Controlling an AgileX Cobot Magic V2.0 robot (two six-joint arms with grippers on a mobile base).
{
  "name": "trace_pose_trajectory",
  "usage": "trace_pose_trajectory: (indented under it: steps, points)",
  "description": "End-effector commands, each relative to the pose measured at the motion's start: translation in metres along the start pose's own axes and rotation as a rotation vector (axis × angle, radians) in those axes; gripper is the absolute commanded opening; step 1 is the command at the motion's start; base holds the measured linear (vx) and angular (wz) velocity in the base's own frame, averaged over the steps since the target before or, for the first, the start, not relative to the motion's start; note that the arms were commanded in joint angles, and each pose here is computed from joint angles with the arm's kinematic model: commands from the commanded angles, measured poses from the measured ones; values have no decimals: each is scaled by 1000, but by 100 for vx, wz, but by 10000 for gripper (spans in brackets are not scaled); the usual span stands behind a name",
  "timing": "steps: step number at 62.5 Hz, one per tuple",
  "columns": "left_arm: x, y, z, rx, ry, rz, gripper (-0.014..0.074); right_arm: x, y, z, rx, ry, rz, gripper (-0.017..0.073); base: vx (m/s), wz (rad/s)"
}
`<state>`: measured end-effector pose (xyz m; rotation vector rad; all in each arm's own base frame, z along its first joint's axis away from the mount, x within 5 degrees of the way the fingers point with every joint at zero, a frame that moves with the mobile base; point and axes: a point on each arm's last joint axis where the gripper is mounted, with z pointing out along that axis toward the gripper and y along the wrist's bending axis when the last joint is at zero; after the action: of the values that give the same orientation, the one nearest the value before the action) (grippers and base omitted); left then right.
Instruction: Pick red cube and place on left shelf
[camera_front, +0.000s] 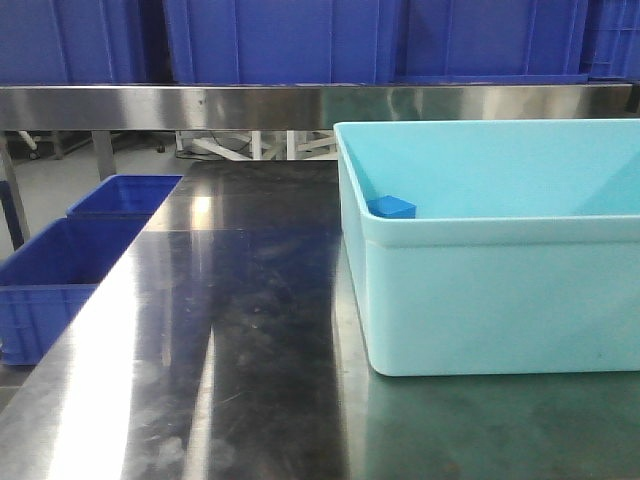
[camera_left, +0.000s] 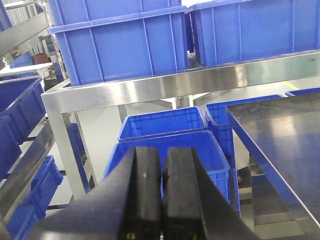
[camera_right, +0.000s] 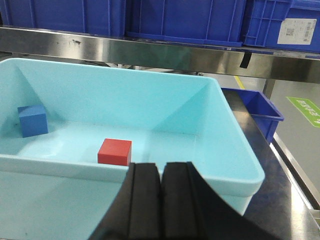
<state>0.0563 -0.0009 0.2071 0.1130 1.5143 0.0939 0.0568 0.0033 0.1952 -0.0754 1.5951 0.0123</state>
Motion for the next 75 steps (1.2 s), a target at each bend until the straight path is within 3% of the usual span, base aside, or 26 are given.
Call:
trace_pose_trajectory:
  steps: [1, 75]
  points:
    - [0, 0, 1, -4, -62, -5, 106, -17, -2, -3, 18, -130, -14, 57, 0, 0]
    - [0, 0, 1, -4, -62, -5, 106, -20, -2, -4, 21, -163, -14, 57, 0, 0]
